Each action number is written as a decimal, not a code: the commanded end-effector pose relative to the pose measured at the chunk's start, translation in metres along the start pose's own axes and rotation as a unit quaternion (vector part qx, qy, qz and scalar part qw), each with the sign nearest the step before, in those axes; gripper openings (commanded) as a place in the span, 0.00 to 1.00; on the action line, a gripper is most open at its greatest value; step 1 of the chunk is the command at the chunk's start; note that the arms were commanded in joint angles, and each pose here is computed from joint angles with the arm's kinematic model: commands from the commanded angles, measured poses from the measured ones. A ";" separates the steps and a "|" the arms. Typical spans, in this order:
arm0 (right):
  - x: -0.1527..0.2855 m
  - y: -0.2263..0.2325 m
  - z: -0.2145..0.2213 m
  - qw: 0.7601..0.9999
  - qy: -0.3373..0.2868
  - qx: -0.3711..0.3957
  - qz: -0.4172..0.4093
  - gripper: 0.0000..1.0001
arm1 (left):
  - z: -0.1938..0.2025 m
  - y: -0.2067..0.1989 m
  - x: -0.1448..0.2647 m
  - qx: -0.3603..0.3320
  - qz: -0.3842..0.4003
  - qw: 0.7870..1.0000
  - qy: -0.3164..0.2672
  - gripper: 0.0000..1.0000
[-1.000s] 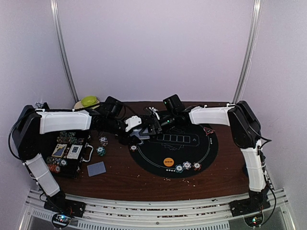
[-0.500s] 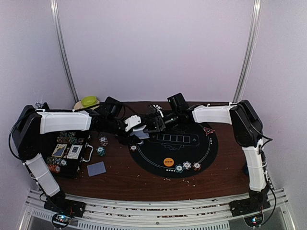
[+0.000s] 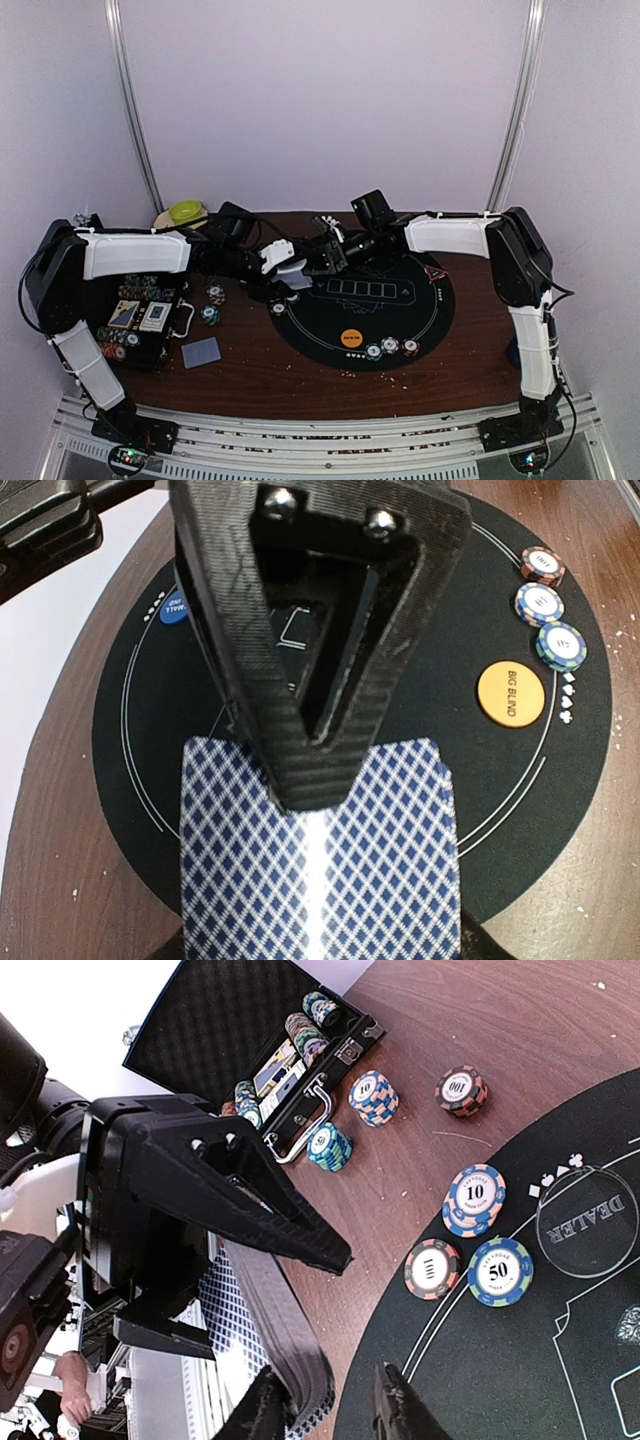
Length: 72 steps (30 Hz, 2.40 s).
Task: Distribute texas hold em gaming equipment
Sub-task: Pick up the poker card from the face-down deck piles, then distribute the poker card in the small blind area.
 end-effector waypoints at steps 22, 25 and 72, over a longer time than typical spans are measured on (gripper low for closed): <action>-0.006 0.011 -0.006 1.000 -0.004 -0.008 -0.014 0.38 | -0.028 -0.001 -0.002 -0.020 0.001 0.998 -0.051 0.05; 0.006 0.003 -0.007 1.000 -0.009 -0.003 0.008 0.29 | -0.028 0.000 -0.001 -0.019 -0.003 0.998 -0.052 0.04; 0.044 0.033 -0.025 0.997 -0.014 0.055 -0.045 0.00 | -0.022 0.002 -0.008 -0.016 -0.007 0.999 -0.042 0.04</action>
Point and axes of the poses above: each gripper's point midway between its finger pads, its own x axis back along the fingers, its own y axis along the line the jaws close on, z = x × y, the point moved 3 cm from there along x, back along the fingers, and after that the axes turned 12 degrees about x, right-handed, at the moved point
